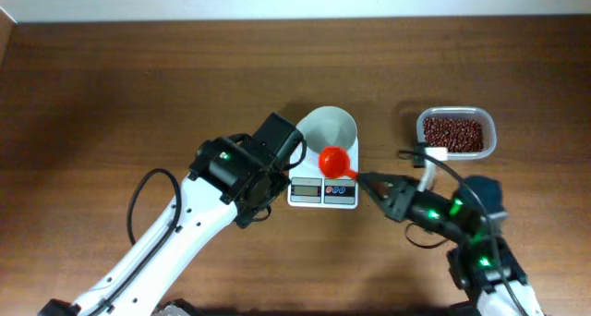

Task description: Scoop and weigh 50g on scale

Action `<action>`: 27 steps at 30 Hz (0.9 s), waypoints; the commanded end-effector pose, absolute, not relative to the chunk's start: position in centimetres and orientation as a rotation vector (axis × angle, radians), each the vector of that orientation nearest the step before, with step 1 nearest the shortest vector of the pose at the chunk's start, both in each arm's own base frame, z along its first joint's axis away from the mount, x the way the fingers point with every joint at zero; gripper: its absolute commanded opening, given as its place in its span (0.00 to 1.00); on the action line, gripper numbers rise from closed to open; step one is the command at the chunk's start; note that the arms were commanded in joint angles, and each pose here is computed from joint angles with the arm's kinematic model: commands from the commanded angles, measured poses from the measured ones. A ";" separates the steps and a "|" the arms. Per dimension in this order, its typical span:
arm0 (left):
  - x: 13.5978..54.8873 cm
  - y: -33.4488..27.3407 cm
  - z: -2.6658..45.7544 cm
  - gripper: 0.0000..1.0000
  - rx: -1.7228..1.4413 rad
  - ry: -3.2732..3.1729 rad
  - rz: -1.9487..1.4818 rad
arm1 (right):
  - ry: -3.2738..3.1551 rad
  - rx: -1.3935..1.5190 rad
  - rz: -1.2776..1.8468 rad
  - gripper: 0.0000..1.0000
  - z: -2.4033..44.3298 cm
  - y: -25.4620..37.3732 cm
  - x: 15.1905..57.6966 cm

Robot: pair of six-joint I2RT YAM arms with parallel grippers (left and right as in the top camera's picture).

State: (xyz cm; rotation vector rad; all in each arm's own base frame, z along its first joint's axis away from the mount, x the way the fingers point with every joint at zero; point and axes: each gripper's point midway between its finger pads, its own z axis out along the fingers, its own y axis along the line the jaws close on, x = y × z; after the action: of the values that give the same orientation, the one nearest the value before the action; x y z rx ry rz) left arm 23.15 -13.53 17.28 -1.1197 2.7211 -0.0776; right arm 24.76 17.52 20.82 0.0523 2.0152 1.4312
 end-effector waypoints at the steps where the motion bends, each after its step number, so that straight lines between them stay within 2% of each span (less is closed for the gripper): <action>1: 23.5 -13.2 18.3 0.99 -1.085 2.689 -0.089 | 1.965 0.026 1.460 0.04 23.0 16.2 22.6; 6: 23.5 -13.2 18.3 0.99 -1.085 2.688 -0.090 | 1.883 -0.053 1.511 0.04 27.2 14.3 20.0; 10: 23.5 -13.2 18.3 0.99 -1.086 2.688 -0.090 | 1.850 -0.010 1.504 0.04 28.1 11.6 20.3; 13: 23.5 -13.2 18.3 0.99 -1.086 2.688 -0.090 | 1.860 -0.018 1.612 0.04 29.3 10.2 21.0; 18: 23.5 -13.2 18.3 0.99 -1.086 2.688 -0.090 | 1.937 0.038 1.824 0.04 27.5 8.9 26.1; 27: 23.5 -13.2 18.3 0.99 -1.086 2.688 -0.090 | 1.925 -0.049 1.806 0.04 28.6 9.9 25.2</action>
State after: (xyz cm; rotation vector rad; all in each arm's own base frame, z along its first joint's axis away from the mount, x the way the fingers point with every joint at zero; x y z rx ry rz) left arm 23.23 -13.34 17.52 -1.1056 2.7122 -0.0747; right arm 25.67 9.56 28.11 -0.0059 1.9250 1.8056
